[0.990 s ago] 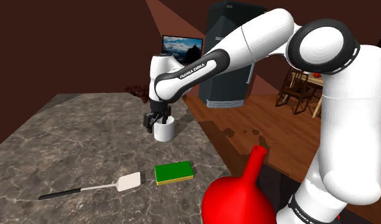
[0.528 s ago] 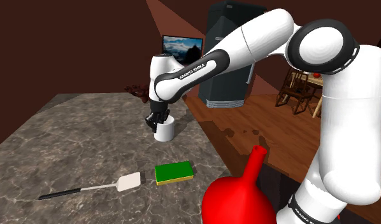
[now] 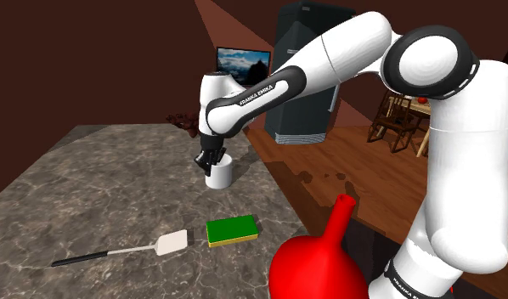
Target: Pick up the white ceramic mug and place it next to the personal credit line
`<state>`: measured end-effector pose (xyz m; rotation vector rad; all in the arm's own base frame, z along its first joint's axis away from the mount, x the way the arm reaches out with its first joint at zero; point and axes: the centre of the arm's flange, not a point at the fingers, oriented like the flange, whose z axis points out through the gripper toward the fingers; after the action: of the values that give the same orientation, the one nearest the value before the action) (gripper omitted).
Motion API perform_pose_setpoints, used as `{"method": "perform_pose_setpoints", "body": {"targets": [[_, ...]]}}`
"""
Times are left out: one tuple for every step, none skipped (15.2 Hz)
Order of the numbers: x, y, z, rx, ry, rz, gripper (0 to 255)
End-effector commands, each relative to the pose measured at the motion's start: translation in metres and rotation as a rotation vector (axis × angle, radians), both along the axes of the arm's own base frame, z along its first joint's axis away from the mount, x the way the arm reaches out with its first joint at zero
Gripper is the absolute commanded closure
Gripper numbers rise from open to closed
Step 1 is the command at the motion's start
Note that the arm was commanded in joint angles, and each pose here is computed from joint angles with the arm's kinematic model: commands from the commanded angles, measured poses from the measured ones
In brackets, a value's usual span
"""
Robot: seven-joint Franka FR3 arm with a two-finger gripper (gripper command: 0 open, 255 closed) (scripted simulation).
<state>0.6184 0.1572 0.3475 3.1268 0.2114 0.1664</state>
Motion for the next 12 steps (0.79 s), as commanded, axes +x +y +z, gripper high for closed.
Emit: {"method": "perform_pose_setpoints", "body": {"targets": [[0.000,0.000,0.005,0.000,0.000,0.000,255],[0.000,0.000,0.011,0.000,0.000,0.000,255],[0.000,0.000,0.016,0.000,0.000,0.000,255],[0.000,0.000,0.021,0.000,0.000,0.000,255],[0.000,0.000,0.026,0.000,0.000,0.000,255],[0.000,0.000,0.032,0.000,0.000,0.000,255],[0.000,0.000,0.037,0.000,0.000,0.000,255],[0.000,0.000,0.042,0.000,0.000,0.000,255],[0.000,0.000,0.047,0.000,0.000,0.000,255],[0.000,0.000,0.053,0.000,0.000,0.000,255],[0.000,0.000,0.058,0.000,0.000,0.000,255],[0.000,0.000,0.063,0.000,0.000,0.000,255]]}}
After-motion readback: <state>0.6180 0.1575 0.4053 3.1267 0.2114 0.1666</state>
